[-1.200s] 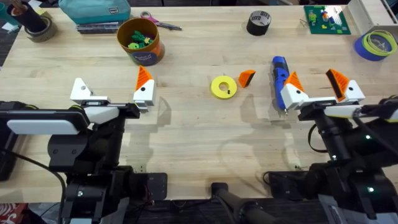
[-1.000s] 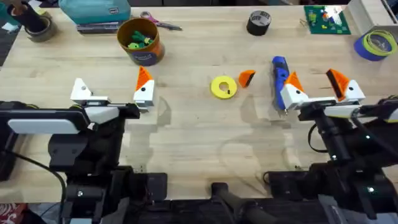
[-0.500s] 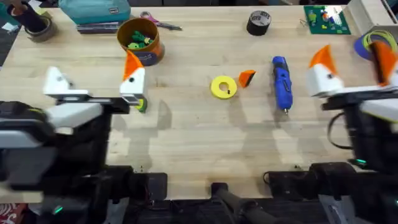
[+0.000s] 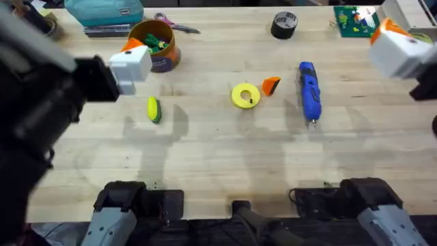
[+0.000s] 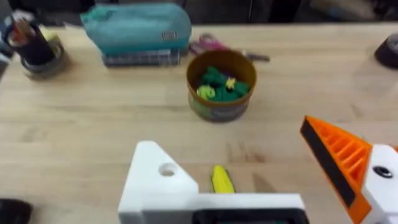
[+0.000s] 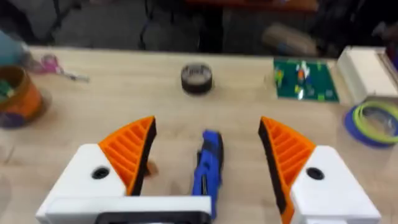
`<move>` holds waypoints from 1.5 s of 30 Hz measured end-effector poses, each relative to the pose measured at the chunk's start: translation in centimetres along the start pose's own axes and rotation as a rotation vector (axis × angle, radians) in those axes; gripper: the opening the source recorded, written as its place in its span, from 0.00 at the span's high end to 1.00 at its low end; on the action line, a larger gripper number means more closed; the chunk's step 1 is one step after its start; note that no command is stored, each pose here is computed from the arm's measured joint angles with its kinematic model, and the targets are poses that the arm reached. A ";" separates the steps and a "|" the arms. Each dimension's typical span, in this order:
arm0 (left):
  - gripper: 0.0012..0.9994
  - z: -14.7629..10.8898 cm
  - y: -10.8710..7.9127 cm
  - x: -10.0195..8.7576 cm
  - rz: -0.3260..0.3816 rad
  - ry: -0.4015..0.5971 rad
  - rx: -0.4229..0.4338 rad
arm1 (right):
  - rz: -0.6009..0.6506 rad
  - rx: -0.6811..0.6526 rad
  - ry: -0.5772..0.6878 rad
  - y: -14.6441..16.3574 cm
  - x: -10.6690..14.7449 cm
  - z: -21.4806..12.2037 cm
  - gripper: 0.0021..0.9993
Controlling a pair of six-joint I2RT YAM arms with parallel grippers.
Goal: Pick up the gripper from the table and insert it into the empty holder that is missing its gripper. Then pick up a screw, insert it into the mounting hole, and use the screwdriver to tighten it. Finally, clean up the table by picking up the vegetable and placing it into the bucket.
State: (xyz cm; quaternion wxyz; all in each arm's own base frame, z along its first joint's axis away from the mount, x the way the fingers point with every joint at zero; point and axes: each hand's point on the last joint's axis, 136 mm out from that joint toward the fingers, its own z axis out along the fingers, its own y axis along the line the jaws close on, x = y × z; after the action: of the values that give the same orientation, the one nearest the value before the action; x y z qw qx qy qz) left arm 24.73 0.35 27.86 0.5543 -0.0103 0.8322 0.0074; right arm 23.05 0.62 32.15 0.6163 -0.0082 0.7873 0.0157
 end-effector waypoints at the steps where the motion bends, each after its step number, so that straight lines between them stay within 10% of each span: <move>1: 0.01 1.5 0.0 0.2 0.003 0.092 -0.001 | 0.005 0.001 0.162 -0.1 1.1 1.6 0.00; 16: 0.01 6.3 -0.1 8.0 0.016 0.521 -0.006 | 0.042 -0.041 0.759 0.5 10.8 6.6 0.00; 30: 0.01 6.6 -0.2 8.4 0.001 0.543 -0.002 | 0.045 -0.044 0.781 0.6 11.3 7.2 0.00; 45: 0.01 2.7 0.2 14.7 -0.287 0.869 -0.167 | 0.045 -0.043 0.782 0.6 11.3 7.1 0.00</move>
State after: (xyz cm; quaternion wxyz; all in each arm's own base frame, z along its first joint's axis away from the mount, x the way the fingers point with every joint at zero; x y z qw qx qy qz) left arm 21.54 0.50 13.22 0.1470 -0.1723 0.9740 -0.0075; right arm 27.23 1.52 19.44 0.2690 -0.0093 0.9622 0.0415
